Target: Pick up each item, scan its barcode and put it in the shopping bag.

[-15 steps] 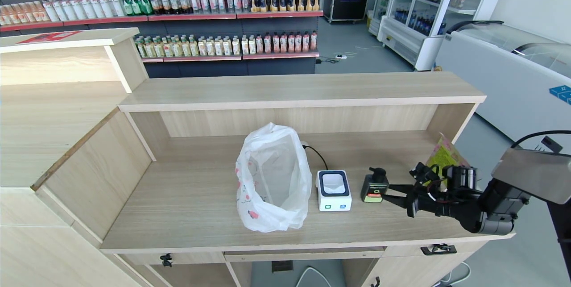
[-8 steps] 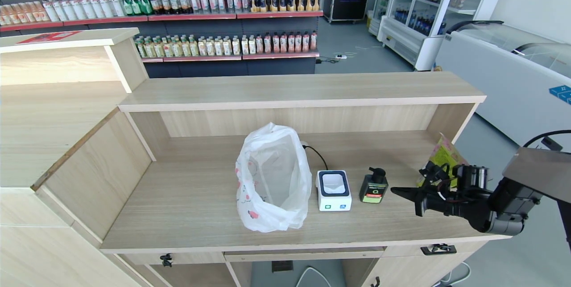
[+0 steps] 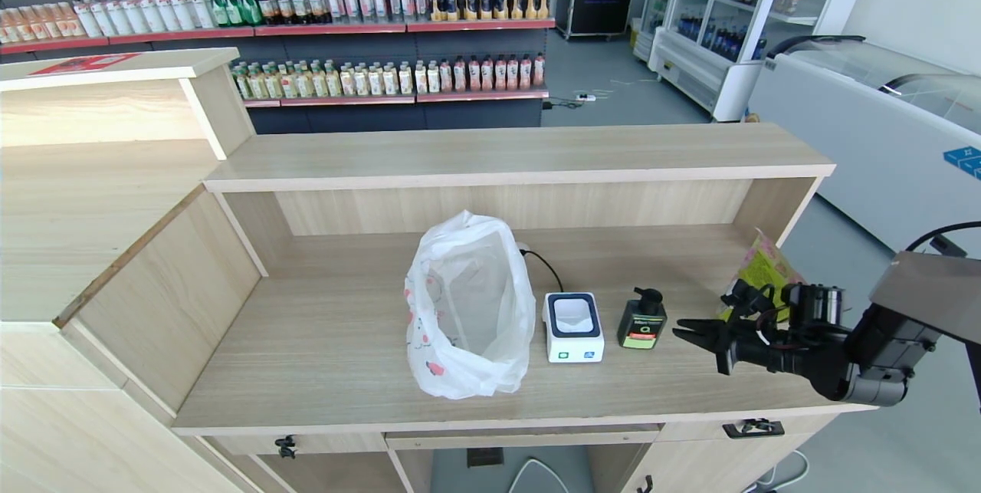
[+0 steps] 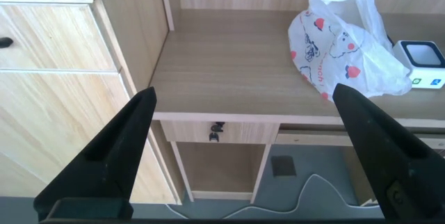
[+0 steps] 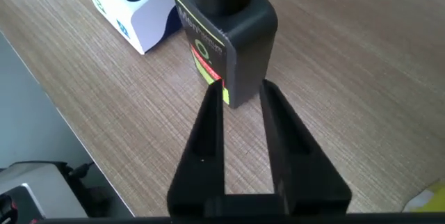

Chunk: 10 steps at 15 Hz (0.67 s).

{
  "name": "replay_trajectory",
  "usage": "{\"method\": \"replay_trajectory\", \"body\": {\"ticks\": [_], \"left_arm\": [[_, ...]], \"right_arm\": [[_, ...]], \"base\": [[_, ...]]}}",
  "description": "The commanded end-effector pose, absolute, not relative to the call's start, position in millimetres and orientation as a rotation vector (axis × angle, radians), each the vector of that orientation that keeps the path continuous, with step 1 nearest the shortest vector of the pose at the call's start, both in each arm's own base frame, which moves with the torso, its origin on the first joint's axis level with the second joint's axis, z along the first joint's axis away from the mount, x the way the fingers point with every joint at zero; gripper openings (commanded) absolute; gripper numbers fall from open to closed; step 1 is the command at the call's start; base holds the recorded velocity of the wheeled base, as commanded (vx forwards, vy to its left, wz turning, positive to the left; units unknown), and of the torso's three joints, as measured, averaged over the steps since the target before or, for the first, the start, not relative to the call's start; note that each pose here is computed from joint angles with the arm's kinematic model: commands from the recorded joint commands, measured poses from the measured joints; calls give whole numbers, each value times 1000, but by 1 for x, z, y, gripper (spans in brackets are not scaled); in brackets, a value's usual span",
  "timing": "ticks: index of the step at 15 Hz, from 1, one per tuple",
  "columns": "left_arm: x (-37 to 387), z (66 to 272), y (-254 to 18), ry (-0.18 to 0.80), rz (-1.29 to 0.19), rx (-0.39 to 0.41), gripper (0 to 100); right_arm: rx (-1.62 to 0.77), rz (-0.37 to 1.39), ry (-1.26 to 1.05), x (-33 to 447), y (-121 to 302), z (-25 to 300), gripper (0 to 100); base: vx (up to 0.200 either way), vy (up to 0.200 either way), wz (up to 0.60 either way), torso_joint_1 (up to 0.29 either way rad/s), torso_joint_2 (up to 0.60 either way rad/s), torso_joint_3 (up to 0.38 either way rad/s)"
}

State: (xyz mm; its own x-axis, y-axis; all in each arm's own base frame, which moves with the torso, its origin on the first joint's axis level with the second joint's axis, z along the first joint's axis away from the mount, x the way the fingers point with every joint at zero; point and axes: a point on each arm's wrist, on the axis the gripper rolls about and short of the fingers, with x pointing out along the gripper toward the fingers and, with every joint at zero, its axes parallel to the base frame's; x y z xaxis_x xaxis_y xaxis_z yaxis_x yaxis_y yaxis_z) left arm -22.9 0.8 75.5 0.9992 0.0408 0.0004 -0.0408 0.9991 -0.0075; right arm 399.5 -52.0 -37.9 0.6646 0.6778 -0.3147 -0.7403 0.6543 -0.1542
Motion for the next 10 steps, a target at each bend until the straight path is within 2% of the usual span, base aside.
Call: {"method": "replay_trajectory", "body": {"ticks": [1, 10], "left_arm": [[-23, 75, 1, 0, 41, -8, 100], [-23, 75, 1, 0, 41, -8, 100]], "right_arm": [[-291, 807, 209, 407, -53, -29, 100], [-298, 904, 190, 430, -17, -55, 100]], "base": [[0, 0, 0, 0, 0, 0], [0, 0, 0, 0, 0, 0]]}}
